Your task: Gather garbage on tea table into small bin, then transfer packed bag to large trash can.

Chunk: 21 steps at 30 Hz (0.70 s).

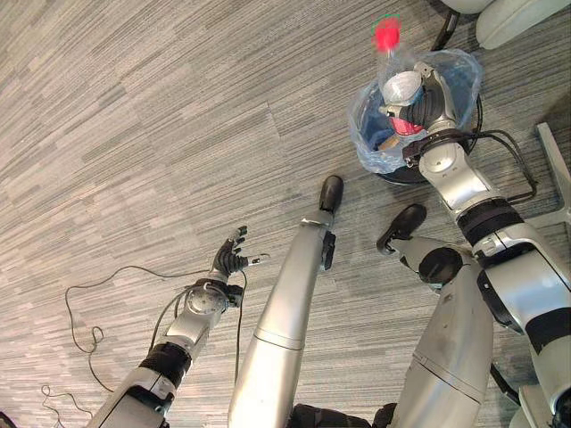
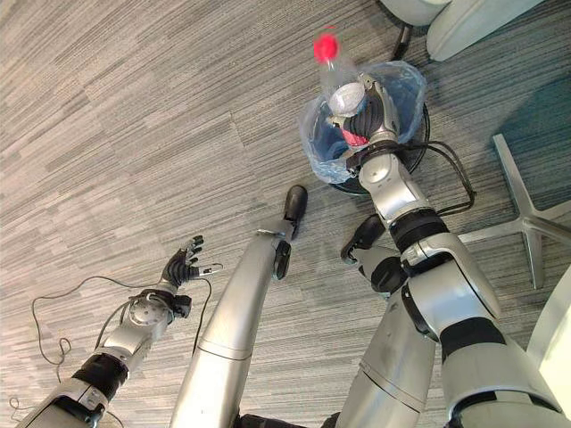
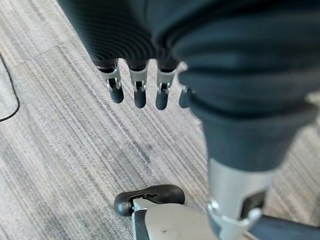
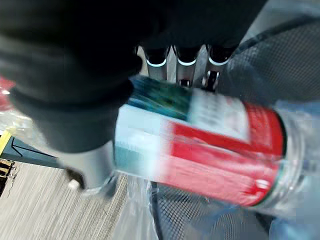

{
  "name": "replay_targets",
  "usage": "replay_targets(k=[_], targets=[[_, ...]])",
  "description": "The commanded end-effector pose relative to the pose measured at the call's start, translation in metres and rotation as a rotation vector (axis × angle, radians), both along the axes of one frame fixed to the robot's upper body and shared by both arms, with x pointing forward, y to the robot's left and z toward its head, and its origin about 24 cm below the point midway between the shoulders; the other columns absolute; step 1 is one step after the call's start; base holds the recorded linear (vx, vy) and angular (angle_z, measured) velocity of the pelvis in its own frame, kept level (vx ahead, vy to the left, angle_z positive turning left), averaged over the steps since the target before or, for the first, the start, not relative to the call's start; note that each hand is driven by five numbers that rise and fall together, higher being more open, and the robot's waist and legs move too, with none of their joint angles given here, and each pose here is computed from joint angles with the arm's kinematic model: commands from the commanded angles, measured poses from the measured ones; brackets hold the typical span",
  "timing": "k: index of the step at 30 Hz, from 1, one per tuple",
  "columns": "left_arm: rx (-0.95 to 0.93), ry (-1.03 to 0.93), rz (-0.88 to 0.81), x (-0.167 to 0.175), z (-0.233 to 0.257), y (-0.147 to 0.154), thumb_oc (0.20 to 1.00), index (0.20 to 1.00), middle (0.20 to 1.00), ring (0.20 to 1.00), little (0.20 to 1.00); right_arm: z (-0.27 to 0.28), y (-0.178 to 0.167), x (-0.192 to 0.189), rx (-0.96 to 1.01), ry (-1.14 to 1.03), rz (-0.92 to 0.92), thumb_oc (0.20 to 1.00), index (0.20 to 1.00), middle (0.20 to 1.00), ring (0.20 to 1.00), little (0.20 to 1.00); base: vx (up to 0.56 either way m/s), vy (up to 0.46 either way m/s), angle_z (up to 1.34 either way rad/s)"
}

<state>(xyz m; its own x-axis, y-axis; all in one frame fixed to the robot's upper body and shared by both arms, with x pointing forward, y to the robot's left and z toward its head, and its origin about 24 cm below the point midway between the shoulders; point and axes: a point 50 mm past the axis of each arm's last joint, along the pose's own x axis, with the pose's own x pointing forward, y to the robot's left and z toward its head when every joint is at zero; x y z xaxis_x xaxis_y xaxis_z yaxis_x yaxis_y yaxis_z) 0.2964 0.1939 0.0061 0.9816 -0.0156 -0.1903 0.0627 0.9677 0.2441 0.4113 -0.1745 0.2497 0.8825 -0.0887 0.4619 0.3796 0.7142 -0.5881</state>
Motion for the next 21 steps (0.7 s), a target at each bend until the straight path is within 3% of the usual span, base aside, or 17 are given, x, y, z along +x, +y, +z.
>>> replay_targets(k=[1,12,16,17,21], targets=[[-0.012,0.081,0.045,-0.026,-0.026,0.006,1.000,1.000,1.000,1.000,1.000,-0.019,0.005,-0.008,-0.046,-0.016,0.051,1.000,1.000,1.000,1.000,1.000,0.00,0.000,0.00],[0.006,0.087,0.065,-0.029,-0.029,0.012,1.000,1.000,1.000,1.000,1.000,-0.042,0.009,-0.024,-0.501,-0.004,0.095,1.000,1.000,1.000,1.000,1.000,-0.01,-0.011,-0.08],[0.017,0.091,0.065,-0.030,-0.031,0.015,1.000,1.000,1.000,1.000,1.000,-0.054,0.013,-0.021,-0.705,0.048,0.097,1.000,1.000,1.000,1.000,1.000,0.00,-0.007,0.01],[0.023,0.087,0.066,-0.030,-0.030,0.017,1.000,1.000,1.000,1.000,1.000,-0.068,0.016,-0.018,-0.837,0.101,0.102,1.000,1.000,1.000,1.000,1.000,0.00,-0.031,0.02],[0.033,0.083,0.069,-0.029,-0.029,0.020,1.000,1.000,1.000,1.000,1.000,-0.083,0.023,-0.015,-0.973,0.166,0.110,1.000,1.000,1.000,1.000,1.000,0.00,-0.009,0.00]])
